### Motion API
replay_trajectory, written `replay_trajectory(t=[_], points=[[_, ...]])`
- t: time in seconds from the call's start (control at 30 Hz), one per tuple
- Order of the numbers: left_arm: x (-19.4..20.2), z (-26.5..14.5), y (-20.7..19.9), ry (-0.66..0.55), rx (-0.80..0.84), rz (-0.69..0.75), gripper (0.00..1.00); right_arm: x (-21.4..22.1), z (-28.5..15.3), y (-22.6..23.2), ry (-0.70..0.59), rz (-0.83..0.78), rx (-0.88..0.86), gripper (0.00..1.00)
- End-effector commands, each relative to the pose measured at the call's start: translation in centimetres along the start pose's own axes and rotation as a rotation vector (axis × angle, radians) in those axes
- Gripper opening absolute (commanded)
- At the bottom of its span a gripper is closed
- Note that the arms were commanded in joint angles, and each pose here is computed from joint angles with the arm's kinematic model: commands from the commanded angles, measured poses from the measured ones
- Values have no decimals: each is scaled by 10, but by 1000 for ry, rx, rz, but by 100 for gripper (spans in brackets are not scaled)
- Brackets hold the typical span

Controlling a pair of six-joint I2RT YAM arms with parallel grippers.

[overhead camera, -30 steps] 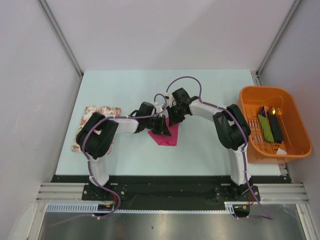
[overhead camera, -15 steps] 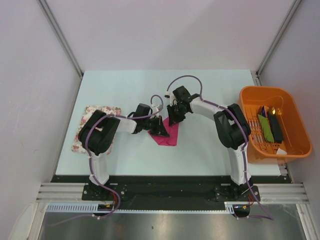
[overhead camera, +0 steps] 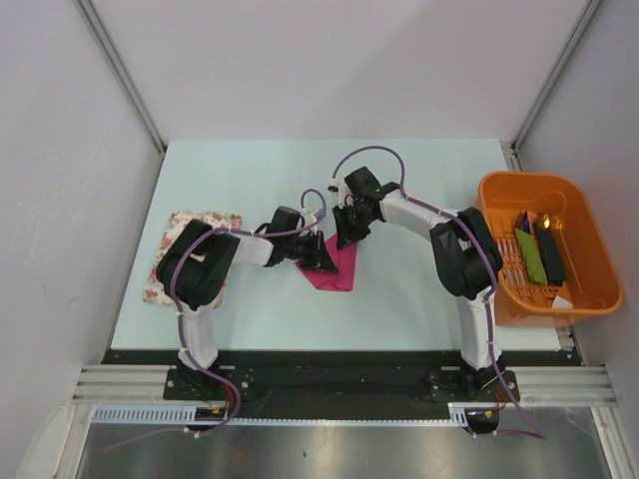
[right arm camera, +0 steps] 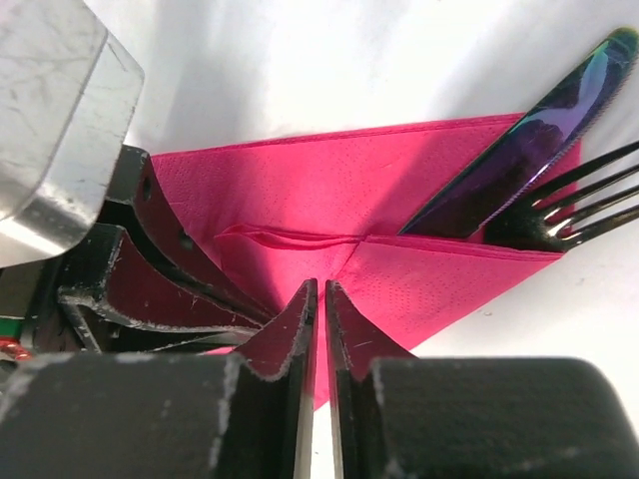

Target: Place the utensils on the paper napkin and roll it up

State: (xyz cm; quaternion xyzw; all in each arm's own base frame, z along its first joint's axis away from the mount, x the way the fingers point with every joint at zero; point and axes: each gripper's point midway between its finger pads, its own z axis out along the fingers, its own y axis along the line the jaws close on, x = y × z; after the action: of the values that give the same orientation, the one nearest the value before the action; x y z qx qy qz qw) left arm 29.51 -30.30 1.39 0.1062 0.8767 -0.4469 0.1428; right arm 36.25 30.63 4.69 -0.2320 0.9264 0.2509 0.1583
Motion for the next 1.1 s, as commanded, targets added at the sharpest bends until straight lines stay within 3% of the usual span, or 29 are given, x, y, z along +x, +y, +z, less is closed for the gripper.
replay_trajectory(t=[0.0, 0.13, 0.23, 0.27, 0.43, 0.47, 0.67, 0.83, 1.07], points=[[36, 4, 42, 86, -155, -52, 0, 7, 14, -4, 17, -13, 7, 10], [34, 4, 41, 80, -153, -52, 1, 28, 34, -16, 65, -14, 38, 9], [24, 0, 28, 57, -121, -34, 13, 46, 45, -24, 109, -10, 49, 6], [19, -3, 23, 39, -105, -21, 21, 54, 47, -28, 128, -16, 56, 6], [-17, -46, -13, -82, -76, 44, 45, 70, 49, -38, 155, -31, 67, 5], [-20, -56, -6, -100, -96, 19, 58, 70, 49, -39, 155, -34, 66, 4], [-8, -99, 29, -119, -186, -92, 83, 72, 50, -40, 151, -38, 63, 4], [6, -106, 57, -114, -223, -174, 81, 70, 49, -42, 145, -39, 58, 4], [-1, -66, 49, -80, -64, -156, 70, 68, 50, -41, 145, -35, 53, 3]])
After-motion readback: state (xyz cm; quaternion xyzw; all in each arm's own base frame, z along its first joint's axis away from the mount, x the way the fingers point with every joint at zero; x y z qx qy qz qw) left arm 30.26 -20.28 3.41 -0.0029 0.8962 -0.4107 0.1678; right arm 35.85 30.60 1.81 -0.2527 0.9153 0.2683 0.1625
